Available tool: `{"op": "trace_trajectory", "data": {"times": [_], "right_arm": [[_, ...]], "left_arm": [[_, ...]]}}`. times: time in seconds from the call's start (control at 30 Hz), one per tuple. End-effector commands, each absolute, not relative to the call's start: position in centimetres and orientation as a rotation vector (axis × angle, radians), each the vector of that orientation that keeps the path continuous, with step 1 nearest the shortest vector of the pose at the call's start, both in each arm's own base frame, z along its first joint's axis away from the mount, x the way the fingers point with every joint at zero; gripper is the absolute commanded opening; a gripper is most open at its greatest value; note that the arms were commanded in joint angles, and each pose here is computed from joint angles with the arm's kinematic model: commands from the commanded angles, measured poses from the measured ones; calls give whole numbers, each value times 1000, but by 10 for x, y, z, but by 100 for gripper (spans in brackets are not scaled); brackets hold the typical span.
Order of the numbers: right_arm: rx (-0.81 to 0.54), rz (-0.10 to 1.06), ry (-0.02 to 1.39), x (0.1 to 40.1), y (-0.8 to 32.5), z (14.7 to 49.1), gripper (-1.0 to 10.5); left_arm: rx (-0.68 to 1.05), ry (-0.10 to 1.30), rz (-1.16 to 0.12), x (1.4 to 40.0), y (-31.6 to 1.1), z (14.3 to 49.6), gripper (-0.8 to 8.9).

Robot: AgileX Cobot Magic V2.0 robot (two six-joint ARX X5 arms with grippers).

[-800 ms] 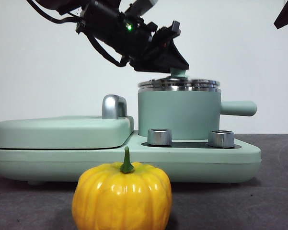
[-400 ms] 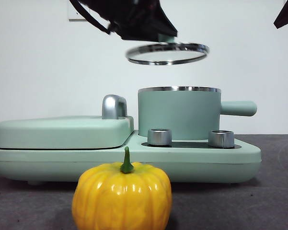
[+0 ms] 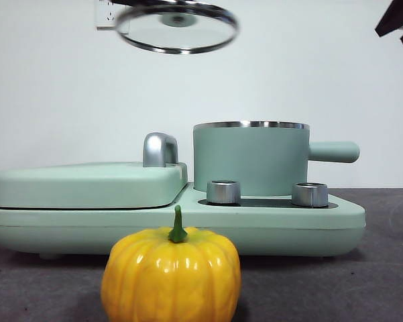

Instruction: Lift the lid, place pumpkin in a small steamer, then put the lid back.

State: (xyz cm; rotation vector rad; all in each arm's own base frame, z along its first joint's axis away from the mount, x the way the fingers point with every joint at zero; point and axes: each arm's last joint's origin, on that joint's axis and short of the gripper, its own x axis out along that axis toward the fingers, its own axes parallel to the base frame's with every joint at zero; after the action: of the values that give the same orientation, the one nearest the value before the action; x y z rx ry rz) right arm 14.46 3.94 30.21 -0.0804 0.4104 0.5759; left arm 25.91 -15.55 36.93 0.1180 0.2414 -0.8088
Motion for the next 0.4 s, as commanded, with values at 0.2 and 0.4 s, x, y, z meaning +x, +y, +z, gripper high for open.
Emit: {"op": "trace_trajectory", "data": {"times": [0.2,0.4], "right_arm": [[-78,730,388,139,56,308,263],[-103,842,385,132,71,308,263]], "left_arm": [[152,321,-672,255,-119,377,12],[164,346,-606,257,-97,378,13]]}}
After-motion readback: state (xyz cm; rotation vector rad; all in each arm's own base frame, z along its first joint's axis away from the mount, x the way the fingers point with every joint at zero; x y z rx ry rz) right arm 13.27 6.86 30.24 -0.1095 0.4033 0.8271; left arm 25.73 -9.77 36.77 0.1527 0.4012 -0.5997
